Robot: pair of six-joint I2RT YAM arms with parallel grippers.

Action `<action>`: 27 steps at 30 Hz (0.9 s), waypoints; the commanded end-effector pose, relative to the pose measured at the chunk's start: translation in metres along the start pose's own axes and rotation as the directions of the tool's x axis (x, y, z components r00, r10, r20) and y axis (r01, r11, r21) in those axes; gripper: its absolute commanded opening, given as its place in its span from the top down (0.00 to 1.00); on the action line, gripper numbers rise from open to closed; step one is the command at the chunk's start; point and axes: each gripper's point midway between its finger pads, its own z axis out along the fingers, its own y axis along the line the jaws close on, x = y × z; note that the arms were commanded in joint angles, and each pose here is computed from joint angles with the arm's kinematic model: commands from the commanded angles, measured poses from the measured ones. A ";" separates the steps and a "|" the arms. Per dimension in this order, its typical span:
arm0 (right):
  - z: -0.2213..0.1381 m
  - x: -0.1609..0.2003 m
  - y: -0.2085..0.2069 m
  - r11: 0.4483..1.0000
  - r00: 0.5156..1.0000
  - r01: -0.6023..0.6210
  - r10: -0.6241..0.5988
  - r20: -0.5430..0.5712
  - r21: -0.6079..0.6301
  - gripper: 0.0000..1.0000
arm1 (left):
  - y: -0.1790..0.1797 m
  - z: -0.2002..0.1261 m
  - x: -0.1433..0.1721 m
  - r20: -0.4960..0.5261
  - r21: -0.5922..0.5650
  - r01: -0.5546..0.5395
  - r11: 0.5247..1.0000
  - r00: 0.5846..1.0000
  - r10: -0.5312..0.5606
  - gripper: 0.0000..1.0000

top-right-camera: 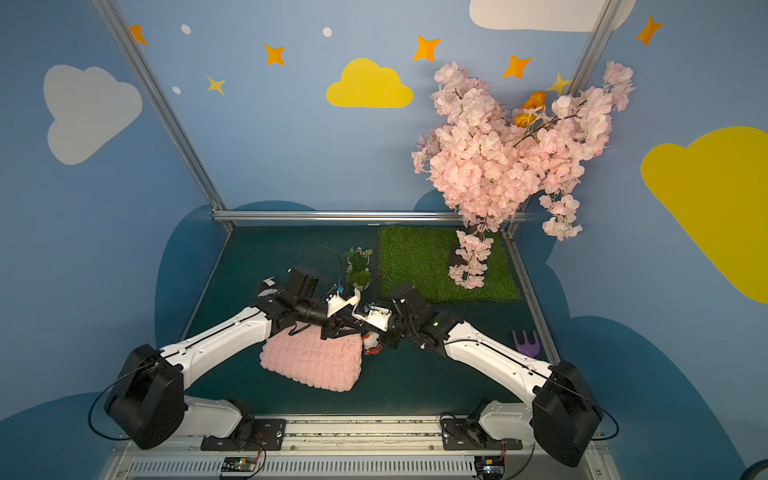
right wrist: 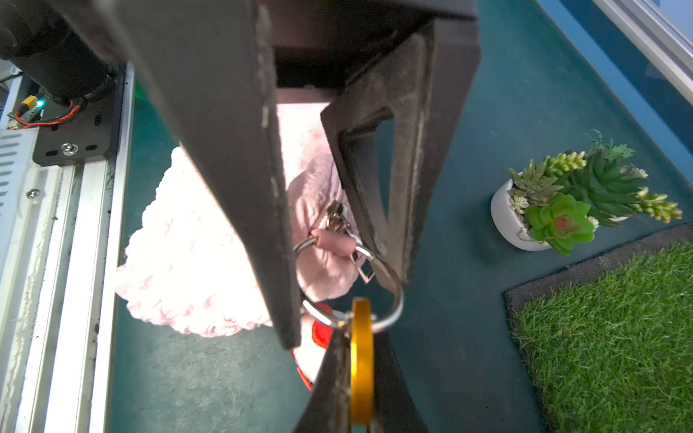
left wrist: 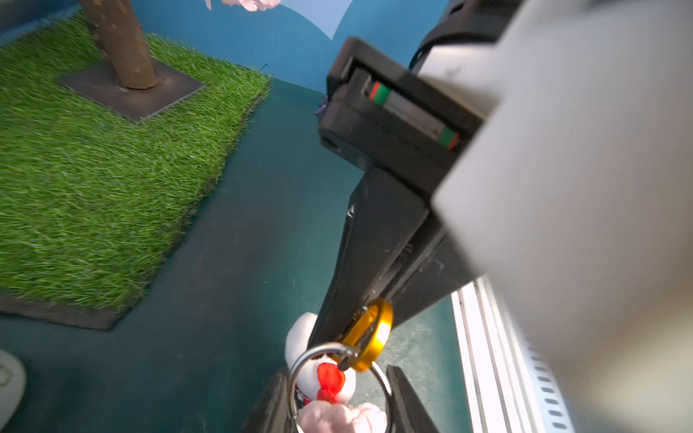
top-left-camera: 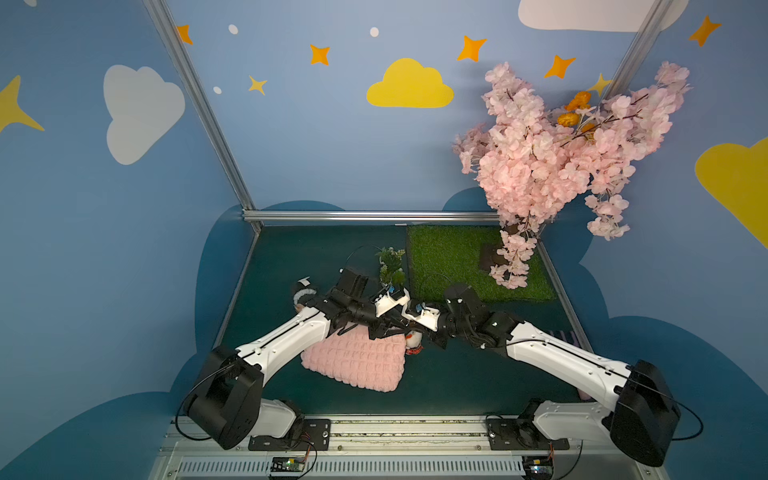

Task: Remove the decoration from the bag
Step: Adjust the bag at the center of the board.

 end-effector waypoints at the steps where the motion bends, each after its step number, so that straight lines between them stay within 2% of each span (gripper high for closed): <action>1: -0.004 -0.002 -0.007 1.000 0.999 -0.028 0.028 -0.020 0.010 1.00 | 0.003 -0.005 0.009 -0.059 -0.060 -0.033 0.998 0.998 0.030 0.98; 11: -0.001 0.005 -0.002 0.998 0.997 -0.060 0.059 -0.050 -0.017 1.00 | -0.004 -0.003 0.015 -0.107 -0.075 -0.090 0.993 0.991 0.082 0.98; 17: 0.001 0.005 0.001 0.996 0.995 -0.084 0.081 -0.060 -0.044 0.94 | -0.006 -0.001 0.016 -0.129 -0.071 -0.113 0.991 0.986 0.104 0.98; 27: -0.005 -0.004 -0.003 0.997 0.997 -0.078 0.077 -0.030 -0.023 0.97 | -0.008 0.006 0.018 -0.129 -0.021 -0.092 0.996 0.988 0.089 0.97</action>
